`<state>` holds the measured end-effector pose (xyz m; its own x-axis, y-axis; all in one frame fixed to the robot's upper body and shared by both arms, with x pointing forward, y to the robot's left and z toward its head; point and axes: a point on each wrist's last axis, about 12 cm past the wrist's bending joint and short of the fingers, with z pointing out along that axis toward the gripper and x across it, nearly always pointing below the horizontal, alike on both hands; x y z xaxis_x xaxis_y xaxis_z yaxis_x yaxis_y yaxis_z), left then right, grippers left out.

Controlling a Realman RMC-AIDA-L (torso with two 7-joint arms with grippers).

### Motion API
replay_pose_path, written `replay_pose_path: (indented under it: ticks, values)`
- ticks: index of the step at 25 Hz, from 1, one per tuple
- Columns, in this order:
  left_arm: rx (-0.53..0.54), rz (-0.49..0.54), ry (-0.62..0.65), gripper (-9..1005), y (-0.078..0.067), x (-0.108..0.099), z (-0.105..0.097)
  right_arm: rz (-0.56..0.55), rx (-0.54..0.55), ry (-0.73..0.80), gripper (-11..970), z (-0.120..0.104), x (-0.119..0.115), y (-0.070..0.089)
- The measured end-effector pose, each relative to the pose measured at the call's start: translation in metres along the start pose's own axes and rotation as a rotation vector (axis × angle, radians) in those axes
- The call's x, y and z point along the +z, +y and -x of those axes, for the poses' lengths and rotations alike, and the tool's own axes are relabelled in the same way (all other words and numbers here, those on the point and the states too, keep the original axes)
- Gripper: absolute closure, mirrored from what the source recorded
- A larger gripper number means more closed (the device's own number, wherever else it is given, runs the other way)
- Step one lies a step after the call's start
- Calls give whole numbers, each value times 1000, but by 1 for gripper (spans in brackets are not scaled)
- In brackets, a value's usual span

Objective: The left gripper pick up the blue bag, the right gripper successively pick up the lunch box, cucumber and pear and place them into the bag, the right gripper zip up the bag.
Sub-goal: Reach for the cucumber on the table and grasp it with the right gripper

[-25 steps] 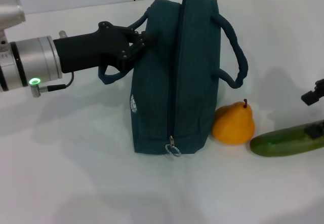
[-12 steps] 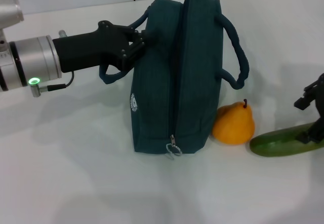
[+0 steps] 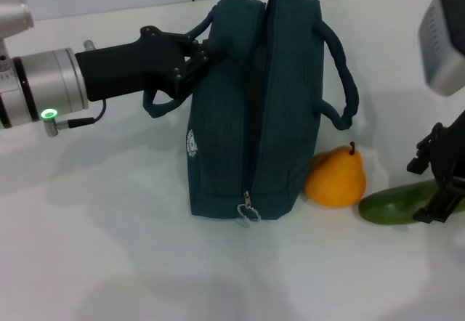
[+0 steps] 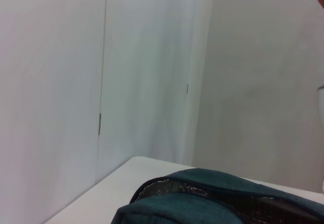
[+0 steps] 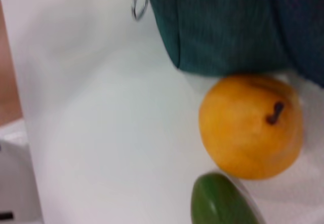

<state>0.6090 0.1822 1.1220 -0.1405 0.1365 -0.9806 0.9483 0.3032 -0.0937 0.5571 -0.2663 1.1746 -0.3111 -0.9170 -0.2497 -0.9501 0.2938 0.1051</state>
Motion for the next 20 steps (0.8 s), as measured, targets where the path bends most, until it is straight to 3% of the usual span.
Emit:
replay_pose_path:
  ticks: [9, 20]
  values:
    - [-5, 5, 0, 887, -1, -3, -4, -30, -29, 128, 84, 14, 18, -3]
    - [-8, 26, -20, 885, -1, -7, -7, -30, -72, 182, 85, 22, 29, -1]
